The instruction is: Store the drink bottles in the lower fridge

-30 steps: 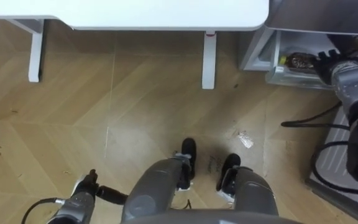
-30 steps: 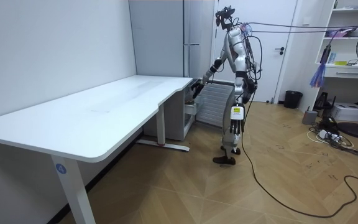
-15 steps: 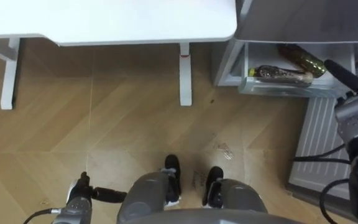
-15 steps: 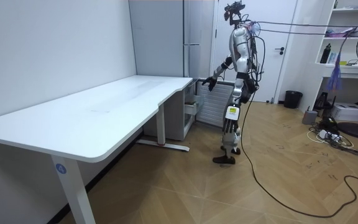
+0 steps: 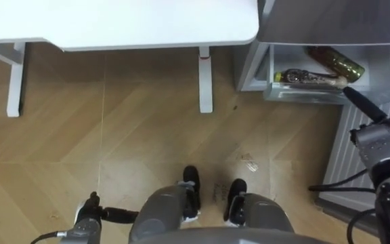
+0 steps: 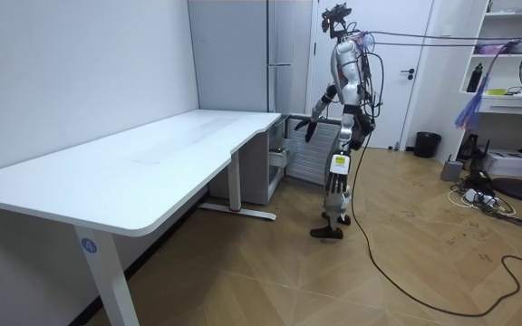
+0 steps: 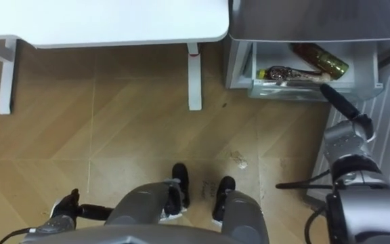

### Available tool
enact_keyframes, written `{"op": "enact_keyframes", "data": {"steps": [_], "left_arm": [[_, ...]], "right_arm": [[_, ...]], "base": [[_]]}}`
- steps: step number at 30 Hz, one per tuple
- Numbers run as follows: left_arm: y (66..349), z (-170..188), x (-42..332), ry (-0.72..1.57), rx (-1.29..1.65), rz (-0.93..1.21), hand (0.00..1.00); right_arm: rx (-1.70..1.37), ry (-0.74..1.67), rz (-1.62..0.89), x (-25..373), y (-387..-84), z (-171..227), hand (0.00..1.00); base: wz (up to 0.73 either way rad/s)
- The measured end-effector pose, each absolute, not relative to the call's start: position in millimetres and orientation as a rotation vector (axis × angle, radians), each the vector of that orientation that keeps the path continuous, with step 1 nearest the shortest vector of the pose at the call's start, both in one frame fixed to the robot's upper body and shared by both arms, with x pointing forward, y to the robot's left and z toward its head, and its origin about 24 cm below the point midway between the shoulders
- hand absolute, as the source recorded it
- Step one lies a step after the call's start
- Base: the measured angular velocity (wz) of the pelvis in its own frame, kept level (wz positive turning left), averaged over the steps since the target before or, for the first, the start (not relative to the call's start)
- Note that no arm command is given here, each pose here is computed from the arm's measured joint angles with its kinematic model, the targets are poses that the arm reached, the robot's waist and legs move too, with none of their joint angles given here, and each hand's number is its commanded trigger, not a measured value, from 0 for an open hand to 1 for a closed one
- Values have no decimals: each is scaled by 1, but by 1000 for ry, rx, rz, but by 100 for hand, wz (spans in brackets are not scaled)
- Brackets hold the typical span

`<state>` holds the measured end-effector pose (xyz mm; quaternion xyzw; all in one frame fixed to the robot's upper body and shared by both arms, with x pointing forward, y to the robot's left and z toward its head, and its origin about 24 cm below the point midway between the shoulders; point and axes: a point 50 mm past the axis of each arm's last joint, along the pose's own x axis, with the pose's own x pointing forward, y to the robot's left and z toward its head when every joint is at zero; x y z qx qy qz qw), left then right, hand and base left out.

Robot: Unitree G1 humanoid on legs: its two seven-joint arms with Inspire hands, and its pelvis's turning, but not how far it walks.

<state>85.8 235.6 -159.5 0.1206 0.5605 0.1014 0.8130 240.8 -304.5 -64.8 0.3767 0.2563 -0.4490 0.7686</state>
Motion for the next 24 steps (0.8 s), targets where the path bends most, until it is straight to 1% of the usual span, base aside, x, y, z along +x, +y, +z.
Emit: {"op": "enact_keyframes", "data": {"steps": [5,11,17,19,21,24], "left_arm": [[237,-160,84,1207,261,205,0],[250,-156,85,1211,300,200,0],[251,-154,90,1196,326,181,0],[251,-153,93,1186,333,175,0],[251,-153,94,1177,334,174,0],[252,-151,97,1166,336,174,0]], "right_arm": [[909,528,-934,238,-303,-69,0],[991,464,-860,243,-302,-67,0],[964,370,-778,261,-314,-45,0],[923,327,-722,273,-321,-30,0],[892,309,-711,278,-328,-20,0],[859,318,-697,279,-328,-17,0]], "base": [[3],[15],[12],[9],[11],[4]]}}
